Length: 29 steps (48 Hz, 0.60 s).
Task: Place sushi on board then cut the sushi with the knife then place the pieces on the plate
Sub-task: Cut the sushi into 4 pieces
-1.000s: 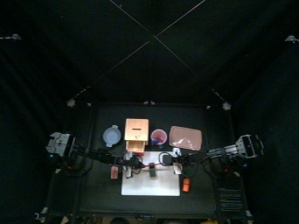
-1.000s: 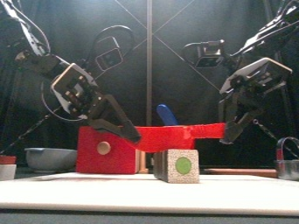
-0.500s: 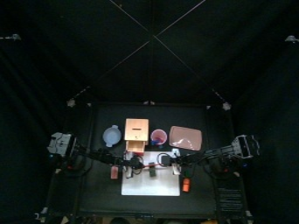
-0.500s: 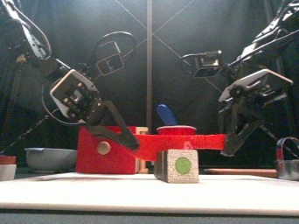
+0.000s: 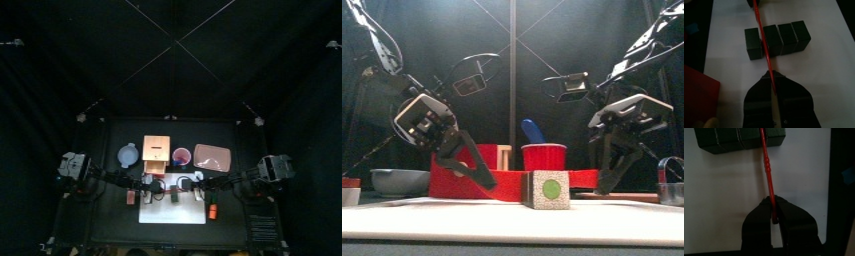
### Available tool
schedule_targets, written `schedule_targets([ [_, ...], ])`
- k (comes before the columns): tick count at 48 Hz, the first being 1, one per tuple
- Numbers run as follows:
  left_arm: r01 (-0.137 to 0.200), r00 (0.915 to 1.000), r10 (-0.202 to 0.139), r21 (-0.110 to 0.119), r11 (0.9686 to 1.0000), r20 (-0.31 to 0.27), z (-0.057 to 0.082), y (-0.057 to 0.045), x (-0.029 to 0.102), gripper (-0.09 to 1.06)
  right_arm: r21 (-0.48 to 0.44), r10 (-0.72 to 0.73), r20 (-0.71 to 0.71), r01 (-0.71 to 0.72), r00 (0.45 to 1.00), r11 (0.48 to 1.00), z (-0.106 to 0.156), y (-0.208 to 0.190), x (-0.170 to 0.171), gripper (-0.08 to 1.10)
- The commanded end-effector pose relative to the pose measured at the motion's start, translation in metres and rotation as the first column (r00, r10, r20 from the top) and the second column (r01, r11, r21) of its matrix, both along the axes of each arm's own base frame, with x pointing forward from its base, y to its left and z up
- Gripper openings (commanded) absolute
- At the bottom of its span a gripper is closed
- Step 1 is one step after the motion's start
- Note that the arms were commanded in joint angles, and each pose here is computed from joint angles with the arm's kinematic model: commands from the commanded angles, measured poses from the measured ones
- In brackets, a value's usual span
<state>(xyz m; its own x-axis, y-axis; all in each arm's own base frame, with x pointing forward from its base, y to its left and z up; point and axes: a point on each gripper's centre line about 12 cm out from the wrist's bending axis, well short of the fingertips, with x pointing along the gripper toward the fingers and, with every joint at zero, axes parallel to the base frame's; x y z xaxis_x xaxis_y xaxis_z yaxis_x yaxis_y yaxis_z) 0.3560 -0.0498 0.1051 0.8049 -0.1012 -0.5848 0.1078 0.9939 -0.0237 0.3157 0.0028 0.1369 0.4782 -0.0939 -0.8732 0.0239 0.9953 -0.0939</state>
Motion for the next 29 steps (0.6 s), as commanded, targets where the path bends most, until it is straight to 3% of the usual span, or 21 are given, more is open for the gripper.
schedule_targets([
  [1,0.049,0.9972,-0.049,0.001,0.9988,0.057,0.021,-0.014,-0.001,0.32,-0.035,0.001,0.052,0.001,0.999,0.999,0.027,-0.006,-0.004,0.36],
  [12,0.084,0.9939,-0.083,-0.004,0.9965,0.072,0.025,-0.028,0.001,0.32,-0.028,0.064,0.083,-0.062,0.994,0.998,0.036,0.016,-0.012,0.36],
  [29,0.083,0.9962,-0.083,0.001,0.9966,0.028,0.009,-0.029,0.003,0.32,-0.011,0.066,0.041,-0.065,0.997,0.998,0.022,0.022,-0.013,0.36],
])
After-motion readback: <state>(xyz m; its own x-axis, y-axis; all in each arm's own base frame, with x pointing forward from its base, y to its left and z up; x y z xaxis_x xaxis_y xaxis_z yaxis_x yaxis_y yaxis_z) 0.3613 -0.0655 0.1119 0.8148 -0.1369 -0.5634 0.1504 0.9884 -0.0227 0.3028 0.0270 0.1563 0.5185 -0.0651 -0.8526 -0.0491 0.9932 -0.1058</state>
